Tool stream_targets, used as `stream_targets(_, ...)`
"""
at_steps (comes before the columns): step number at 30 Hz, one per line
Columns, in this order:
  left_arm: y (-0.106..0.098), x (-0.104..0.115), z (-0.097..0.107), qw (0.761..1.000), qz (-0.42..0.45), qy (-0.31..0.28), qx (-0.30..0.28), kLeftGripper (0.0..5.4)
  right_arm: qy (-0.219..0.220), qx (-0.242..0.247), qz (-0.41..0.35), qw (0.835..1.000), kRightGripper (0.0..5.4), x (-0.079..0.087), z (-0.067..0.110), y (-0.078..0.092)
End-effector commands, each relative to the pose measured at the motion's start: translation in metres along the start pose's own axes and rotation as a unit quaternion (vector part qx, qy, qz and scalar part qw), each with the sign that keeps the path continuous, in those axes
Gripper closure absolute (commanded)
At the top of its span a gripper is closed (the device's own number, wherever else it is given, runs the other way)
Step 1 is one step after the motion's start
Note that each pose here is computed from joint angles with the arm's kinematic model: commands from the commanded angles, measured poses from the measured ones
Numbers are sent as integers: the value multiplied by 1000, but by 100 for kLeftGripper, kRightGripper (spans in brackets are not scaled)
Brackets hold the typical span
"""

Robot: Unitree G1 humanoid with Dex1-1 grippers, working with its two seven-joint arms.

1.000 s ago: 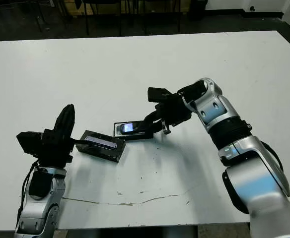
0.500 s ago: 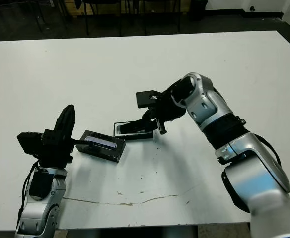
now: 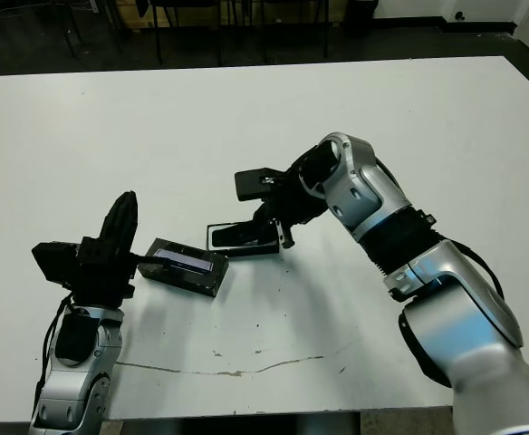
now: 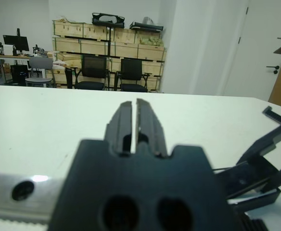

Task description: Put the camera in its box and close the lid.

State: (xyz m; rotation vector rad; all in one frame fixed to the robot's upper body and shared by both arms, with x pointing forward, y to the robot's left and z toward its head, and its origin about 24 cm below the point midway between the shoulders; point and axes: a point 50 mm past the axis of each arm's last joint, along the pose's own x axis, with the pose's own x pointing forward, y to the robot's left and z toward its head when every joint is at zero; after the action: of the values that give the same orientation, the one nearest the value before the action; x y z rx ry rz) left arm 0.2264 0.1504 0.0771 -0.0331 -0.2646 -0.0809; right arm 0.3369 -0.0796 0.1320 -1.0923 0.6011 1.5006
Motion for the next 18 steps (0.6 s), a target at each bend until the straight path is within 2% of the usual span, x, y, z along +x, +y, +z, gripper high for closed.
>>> stream_targets(1, 2, -3, -5, 1000, 3, 16, 1, 540, -8, -29, 42, 999, 484, 21, 10, 10)
stream_targets(8, 1, -2, -5, 1000, 2, 15, 7, 540, -25, -6, 44, 999, 484, 22, 5, 10)
stream_targets(12, 1, -2, -5, 1000, 4, 16, 5, 540, -45, -1, 26, 999, 484, 8, 2, 4)
stream_targets(15, 1, -2, -4, 1000, 5, 17, 3, 540, -83, -17, 6, 996, 438, -7, -4, -2)
stream_targets(18, 1, -2, -5, 1000, 5, 19, 3, 540, -93, -14, -20, 995, 386, -19, -13, -7)
